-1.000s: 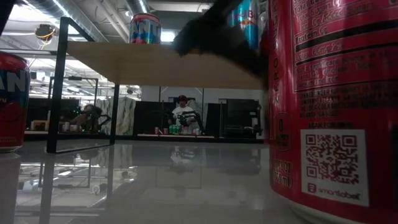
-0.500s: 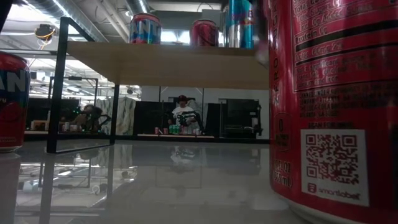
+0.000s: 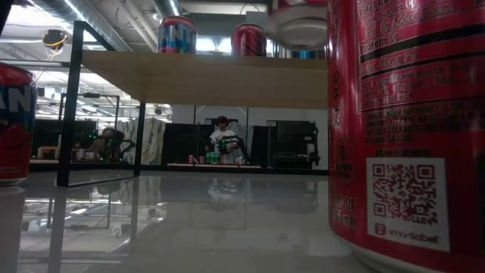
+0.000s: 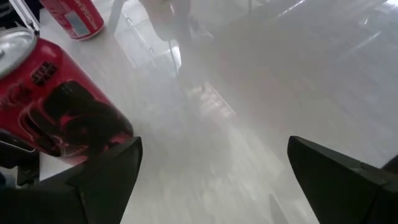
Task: Place canned beverage on shelf
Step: Put the right red-black soda can on the shelf aligned with the other red-black soda can
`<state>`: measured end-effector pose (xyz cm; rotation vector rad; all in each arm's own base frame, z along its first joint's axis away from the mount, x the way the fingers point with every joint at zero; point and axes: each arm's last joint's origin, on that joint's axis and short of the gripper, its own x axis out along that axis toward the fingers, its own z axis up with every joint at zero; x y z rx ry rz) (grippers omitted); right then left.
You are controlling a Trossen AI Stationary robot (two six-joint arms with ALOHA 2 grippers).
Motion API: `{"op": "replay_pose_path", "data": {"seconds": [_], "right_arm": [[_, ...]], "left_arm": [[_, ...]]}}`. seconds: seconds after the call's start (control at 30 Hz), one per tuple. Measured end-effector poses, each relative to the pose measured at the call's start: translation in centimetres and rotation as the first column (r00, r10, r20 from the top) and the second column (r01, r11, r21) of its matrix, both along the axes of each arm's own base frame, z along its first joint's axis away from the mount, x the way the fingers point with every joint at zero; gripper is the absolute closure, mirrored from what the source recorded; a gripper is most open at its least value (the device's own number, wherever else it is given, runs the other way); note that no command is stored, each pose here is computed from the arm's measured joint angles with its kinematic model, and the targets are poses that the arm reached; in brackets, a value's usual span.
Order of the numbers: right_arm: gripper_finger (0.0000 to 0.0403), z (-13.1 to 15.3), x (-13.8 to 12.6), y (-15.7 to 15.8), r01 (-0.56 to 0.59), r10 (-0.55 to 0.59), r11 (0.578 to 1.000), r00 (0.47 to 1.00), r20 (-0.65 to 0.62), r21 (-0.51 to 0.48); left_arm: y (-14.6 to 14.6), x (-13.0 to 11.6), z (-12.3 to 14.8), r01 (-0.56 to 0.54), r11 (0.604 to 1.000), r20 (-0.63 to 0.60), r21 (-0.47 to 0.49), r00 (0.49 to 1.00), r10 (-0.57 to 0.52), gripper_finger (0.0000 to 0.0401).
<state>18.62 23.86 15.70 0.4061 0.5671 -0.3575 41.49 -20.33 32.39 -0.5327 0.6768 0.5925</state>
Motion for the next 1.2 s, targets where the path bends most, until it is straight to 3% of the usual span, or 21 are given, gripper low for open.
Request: {"op": "replay_pose_path", "data": {"seconds": [0.7, 1.2], "right_arm": [[0.001, 0.1, 0.1, 0.0, 0.005, -0.006, 1.0, 1.0, 0.015, 0.003], [0.001, 0.1, 0.1, 0.0, 0.007, -0.007, 1.0, 1.0, 0.018, 0.0]], "left_arm": [[3.1, -4.1, 5.0, -0.095, 0.989, 0.013, 0.113, 0.995, 0.094, 0.0097], [8.6, -2.9, 4.2, -0.192, 0.969, -0.111, 0.153, 0.971, 0.21, 0.0097]]}}
